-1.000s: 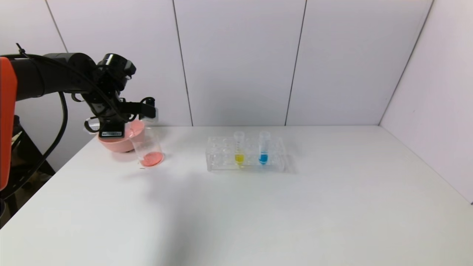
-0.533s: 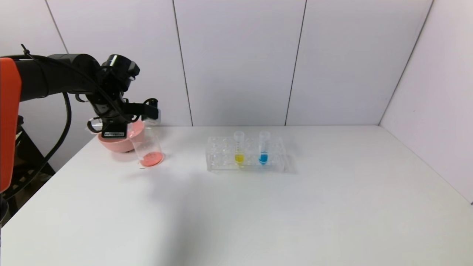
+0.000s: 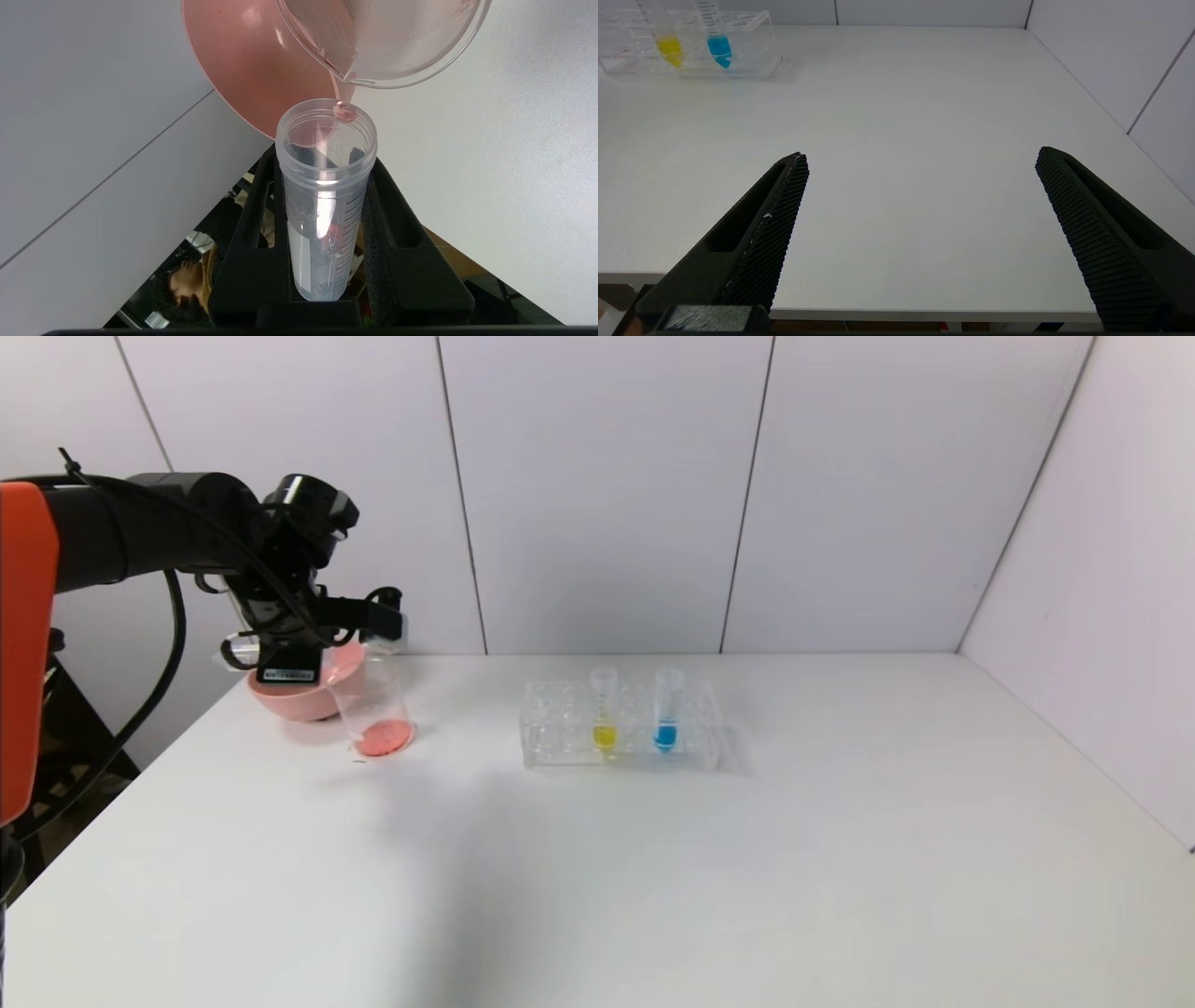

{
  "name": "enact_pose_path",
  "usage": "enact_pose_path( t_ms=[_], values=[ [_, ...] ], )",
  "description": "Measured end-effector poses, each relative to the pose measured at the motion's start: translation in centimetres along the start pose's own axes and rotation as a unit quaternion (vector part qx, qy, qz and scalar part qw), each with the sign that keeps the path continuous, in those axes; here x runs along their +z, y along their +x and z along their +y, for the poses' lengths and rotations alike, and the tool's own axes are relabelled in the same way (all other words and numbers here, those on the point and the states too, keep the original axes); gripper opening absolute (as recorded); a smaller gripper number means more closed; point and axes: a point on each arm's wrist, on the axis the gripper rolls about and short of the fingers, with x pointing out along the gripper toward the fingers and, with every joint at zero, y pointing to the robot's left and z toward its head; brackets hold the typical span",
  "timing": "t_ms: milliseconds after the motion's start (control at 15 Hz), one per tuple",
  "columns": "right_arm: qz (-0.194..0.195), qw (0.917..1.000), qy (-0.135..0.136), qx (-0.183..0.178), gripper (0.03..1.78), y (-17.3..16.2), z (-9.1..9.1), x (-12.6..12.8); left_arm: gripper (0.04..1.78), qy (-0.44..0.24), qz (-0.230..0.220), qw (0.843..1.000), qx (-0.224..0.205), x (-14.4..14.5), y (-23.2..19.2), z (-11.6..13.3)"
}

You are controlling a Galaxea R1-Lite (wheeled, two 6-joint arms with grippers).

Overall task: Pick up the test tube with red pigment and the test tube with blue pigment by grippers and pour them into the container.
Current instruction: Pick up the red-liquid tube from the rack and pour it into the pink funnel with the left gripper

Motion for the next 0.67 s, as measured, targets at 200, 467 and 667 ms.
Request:
enact_pose_path(
  t_ms=[200, 467, 667],
  values=[
    [0.0, 1.0, 0.0, 0.0, 1.77, 0.0, 0.0, 0.0, 0.46, 0.0, -0.001, 1.0, 0.0, 0.0, 0.0, 0.0],
    [0.0, 1.0, 0.0, 0.0, 1.77, 0.0, 0.0, 0.0, 0.46, -0.027, -0.024, 0.999, 0.004, -0.2, -0.6, 0.2],
    [0.0, 1.0, 0.0, 0.0, 1.77, 0.0, 0.0, 0.0, 0.46, -0.081, -0.059, 0.995, 0.003, -0.6, -1.8, 0.5]
  ],
)
